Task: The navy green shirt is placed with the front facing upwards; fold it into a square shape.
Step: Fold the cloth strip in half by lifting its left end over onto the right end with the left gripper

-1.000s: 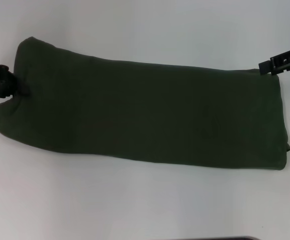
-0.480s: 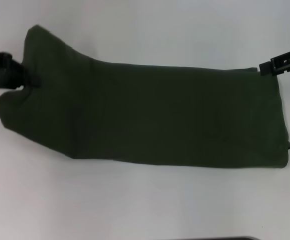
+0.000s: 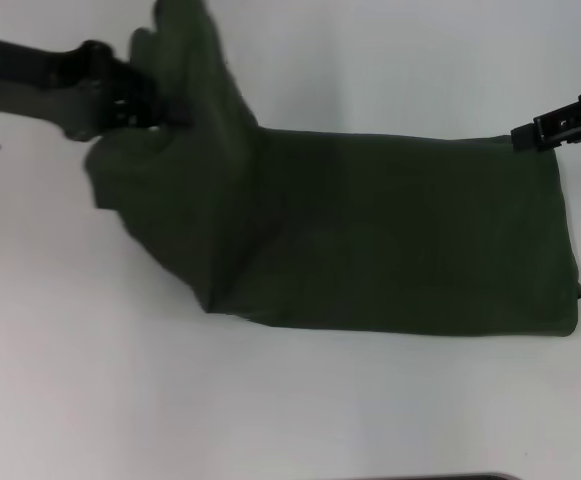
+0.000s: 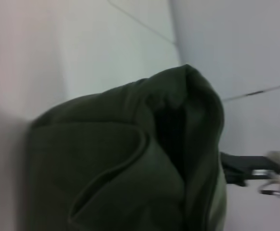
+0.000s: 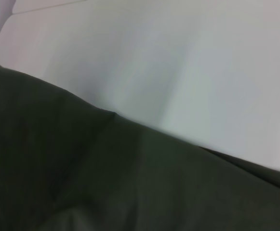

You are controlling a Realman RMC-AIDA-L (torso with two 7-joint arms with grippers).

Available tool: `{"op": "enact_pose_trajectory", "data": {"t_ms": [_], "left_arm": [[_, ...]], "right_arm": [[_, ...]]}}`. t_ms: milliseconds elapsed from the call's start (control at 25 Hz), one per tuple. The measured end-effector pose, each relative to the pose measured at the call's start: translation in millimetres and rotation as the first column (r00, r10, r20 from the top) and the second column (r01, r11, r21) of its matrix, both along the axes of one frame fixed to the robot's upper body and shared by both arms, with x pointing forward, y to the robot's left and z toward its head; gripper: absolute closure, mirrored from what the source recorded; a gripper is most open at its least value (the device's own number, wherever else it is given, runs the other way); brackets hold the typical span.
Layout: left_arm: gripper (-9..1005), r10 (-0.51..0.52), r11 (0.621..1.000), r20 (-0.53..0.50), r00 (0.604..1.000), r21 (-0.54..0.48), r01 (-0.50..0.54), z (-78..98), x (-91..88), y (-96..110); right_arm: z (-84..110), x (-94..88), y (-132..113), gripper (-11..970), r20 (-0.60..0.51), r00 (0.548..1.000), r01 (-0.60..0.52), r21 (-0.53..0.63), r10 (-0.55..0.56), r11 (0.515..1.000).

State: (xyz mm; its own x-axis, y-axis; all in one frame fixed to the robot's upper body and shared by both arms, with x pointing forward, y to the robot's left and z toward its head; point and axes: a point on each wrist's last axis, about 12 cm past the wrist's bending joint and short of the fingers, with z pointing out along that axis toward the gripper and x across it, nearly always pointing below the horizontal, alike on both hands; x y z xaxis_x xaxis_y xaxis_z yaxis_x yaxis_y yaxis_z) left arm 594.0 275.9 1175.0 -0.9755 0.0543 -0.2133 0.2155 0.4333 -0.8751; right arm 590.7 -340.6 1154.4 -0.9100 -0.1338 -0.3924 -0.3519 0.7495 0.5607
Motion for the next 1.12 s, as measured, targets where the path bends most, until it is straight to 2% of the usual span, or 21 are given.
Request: {"op": "enact_pose_trajectory", "data": {"t_ms": [200,480,600,920,1120], "left_arm": [[879,-0.05,0.996,0.003,0.999,-0.078,0.05,3.2,1.6,-25],[879,-0.065,0.991,0.005,0.998,-0.113,0.065,2.2,2.7,-39],[879,-0.046,0.994,0.01,0.999,-0.099,0.047,1.0,4.0,-35],[880,0.029,0.997,0.029,0.999,-0.075,-0.027,7.9,8.6,-7],[880,0.044,0.997,0.029,0.999,-0.066,-0.042,10.7,10.0,-1]], "right_arm": [[0.8,1.3,2,432,0.004,1.0,-0.009,-0.005,0.009,1.0],[0.5,1.7,3,432,0.003,1.0,-0.015,-0.007,0.015,1.0],[-1.5,1.2,9,434,-0.009,1.0,-0.026,0.004,0.026,1.0],[-11.6,-2.6,29,443,-0.017,0.993,-0.118,0.001,0.118,0.993],[-15.6,-6.6,55,449,0.067,0.978,-0.206,0.11,0.2,0.972]]}}
